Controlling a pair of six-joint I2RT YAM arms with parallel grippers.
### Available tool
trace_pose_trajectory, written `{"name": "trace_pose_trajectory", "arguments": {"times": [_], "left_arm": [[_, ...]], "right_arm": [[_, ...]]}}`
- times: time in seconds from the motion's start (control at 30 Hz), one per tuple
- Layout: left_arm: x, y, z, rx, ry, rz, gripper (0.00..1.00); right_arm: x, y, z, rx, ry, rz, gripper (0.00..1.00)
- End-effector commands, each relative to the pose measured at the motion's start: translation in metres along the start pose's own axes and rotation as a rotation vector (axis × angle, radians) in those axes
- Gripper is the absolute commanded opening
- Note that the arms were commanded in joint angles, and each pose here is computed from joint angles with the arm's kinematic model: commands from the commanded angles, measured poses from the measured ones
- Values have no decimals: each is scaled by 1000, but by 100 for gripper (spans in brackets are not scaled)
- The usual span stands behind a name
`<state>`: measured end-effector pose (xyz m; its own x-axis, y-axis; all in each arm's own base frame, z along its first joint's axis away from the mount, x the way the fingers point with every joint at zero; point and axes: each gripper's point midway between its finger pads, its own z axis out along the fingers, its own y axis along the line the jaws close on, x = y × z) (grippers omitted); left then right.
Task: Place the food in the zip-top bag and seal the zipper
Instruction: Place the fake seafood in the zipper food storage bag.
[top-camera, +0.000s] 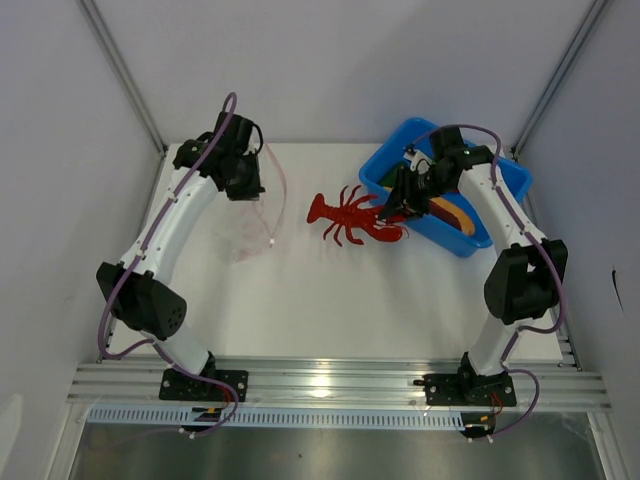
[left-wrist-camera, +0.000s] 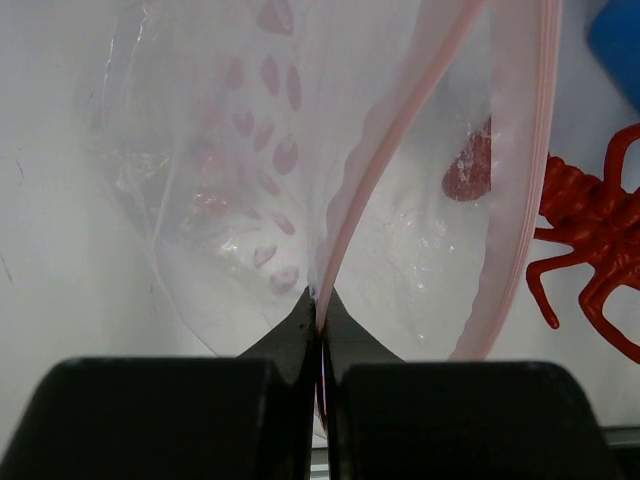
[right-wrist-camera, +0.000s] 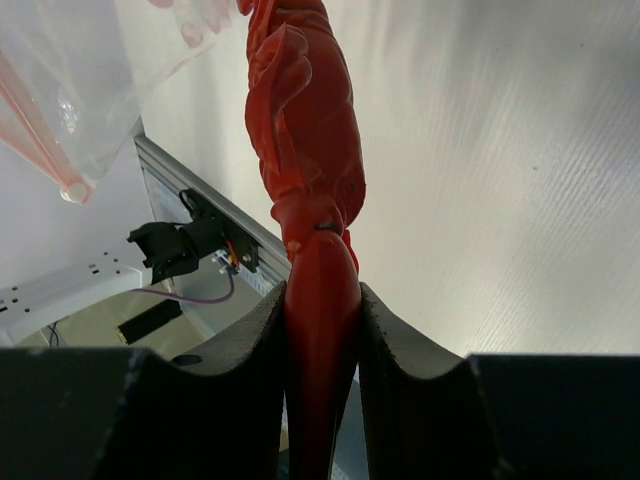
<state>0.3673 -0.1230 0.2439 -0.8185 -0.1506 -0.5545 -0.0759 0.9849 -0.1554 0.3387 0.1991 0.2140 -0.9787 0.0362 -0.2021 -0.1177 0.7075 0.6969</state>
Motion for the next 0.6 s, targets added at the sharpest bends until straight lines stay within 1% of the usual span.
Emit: {"name": "trace_pose_trajectory", "arguments": {"times": [0.0,0.2,0.3,0.43,0.57], "left_arm": [[-12,-5,-15,33,-52,-14,1],[-10,-6,-16,44,-45,-9,1],[-6,-9,-16,64,-39,-14,1],[0,-4,-15,48,-33,-15,1],[3,4,-12,11,-33,-11,0]], "right_arm": [[12,13,-3,-14,19,-60,0],[47,21,35,-9,172,-103,0],[56,20,46,23,215,-124,0],[49,17,43,56,194,-128,0],[33,19,25,87,124,-121,0]]}}
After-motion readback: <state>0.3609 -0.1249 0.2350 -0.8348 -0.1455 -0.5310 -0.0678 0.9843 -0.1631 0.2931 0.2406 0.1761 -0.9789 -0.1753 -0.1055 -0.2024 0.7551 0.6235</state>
